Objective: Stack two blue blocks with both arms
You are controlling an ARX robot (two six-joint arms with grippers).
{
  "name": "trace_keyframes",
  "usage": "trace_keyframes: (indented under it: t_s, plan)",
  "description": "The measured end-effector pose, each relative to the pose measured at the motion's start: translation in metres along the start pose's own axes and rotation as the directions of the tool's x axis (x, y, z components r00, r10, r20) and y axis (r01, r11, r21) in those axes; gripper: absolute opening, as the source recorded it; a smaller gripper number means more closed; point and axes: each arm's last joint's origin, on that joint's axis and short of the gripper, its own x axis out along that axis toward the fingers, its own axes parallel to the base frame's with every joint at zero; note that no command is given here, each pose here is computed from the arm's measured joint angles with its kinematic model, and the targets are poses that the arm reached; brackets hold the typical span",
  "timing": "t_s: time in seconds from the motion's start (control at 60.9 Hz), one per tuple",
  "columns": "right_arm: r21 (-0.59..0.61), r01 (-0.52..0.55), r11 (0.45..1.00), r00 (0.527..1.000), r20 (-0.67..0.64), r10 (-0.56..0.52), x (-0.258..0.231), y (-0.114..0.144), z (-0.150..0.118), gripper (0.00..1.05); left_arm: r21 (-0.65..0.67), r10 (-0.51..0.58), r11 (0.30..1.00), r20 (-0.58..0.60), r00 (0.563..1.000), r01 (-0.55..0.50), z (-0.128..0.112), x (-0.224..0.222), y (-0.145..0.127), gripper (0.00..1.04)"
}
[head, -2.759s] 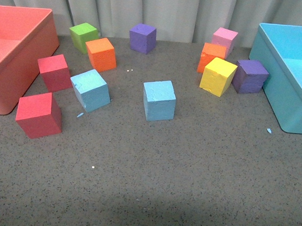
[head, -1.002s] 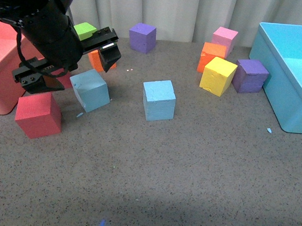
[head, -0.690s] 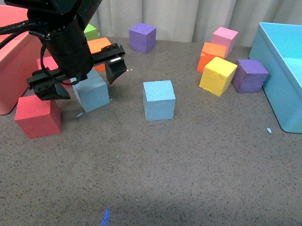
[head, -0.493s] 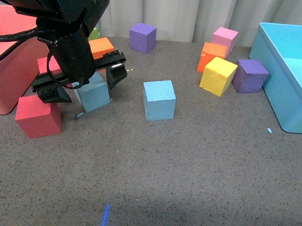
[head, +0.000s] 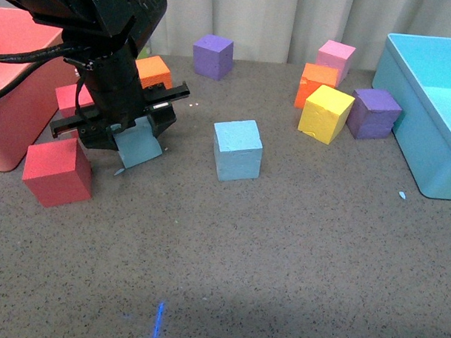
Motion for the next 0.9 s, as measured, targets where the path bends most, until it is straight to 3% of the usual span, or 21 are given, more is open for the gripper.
trace_keyframes:
  t_s: [0.263, 0.591, 0.903]
  plan:
    - [0.000, 0.000, 1.000, 1.000, 0.000, 0.000, 0.000, 0.000, 0.000, 0.95, 0.066, -0.110, 0.992, 0.069, 0.992, 0.106, -0.001, -0.056, -0.042, 0.47]
    - [0.000, 0.000, 1.000, 1.000, 0.000, 0.000, 0.000, 0.000, 0.000, 0.95, 0.174, -0.182, 0.970, 0.069, 0.981, 0.168, -0.028, -0.088, -0.094, 0.47]
    - [0.000, 0.000, 1.000, 1.000, 0.000, 0.000, 0.000, 0.000, 0.000, 0.95, 0.239, -0.168, 0.959, 0.039, 0.985, 0.154, -0.041, -0.081, -0.104, 0.47]
